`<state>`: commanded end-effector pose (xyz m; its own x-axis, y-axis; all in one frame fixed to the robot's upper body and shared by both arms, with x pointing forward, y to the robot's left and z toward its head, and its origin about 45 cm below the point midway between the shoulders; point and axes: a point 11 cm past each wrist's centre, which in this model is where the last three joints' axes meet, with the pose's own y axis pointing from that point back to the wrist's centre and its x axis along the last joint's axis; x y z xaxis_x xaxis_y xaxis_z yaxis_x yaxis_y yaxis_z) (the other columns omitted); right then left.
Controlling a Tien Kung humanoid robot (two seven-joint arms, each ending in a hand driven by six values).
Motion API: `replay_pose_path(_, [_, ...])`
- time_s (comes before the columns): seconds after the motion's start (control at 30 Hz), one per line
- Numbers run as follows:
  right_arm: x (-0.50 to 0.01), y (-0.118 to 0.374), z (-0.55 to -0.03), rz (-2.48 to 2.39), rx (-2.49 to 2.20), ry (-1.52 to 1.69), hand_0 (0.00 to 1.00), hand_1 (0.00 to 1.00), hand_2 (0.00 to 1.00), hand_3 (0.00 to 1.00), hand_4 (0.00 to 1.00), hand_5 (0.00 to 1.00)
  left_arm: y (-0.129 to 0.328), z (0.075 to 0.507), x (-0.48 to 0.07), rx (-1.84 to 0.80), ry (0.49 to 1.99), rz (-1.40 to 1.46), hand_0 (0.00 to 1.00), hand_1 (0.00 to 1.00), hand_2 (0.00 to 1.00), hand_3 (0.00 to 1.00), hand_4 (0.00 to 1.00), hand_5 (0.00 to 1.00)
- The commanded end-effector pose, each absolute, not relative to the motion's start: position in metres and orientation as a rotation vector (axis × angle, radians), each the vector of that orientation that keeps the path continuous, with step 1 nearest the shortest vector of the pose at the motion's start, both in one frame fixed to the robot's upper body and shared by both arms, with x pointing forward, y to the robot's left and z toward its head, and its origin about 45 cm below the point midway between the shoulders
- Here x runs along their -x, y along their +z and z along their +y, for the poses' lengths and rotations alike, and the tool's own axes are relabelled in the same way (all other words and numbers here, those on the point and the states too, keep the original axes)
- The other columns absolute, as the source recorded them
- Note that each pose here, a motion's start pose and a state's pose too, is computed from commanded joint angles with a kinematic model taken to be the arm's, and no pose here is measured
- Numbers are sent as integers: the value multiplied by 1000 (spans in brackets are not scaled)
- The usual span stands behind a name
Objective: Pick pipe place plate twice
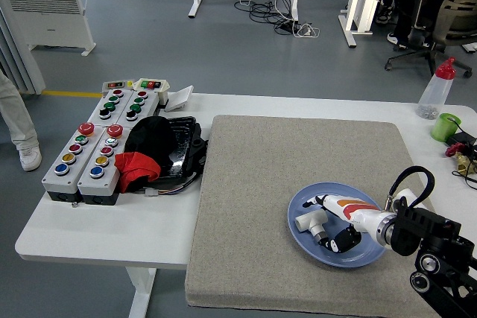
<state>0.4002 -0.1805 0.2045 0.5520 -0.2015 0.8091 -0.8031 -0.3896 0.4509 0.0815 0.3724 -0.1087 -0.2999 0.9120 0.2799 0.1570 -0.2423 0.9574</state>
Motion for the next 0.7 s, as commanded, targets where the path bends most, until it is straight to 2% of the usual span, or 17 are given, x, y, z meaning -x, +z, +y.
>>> replay_pose_path(0.33, [-407, 234, -193, -935, -1909, 891, 986, 901, 998, 998, 807, 181, -109, 372, -82, -1321, 1604, 1403, 608, 574, 593, 627, 599, 998])
replay_pose_path(0.37, [-407, 235, -194, -938, -1910, 893, 978, 896, 998, 998, 737, 155, -109, 372, -82, -1321, 1604, 1403, 608, 574, 592, 627, 599, 998])
replay_pose_path(0.53, [-427, 252, -238, -1109, -1812, 836, 978, 896, 998, 998, 737, 155, -109, 372, -85, -1317, 1604, 1399, 608, 574, 592, 627, 599, 998])
replay_pose_path(0.57, [-431, 251, -251, -1136, -1778, 808, 974, 893, 998, 998, 767, 205, -109, 371, -85, -1316, 1604, 1399, 608, 574, 592, 628, 599, 998])
replay_pose_path(0.7, [-441, 247, -286, -1214, -1695, 731, 974, 893, 998, 998, 767, 205, -109, 371, -85, -1317, 1601, 1399, 608, 574, 592, 628, 599, 998])
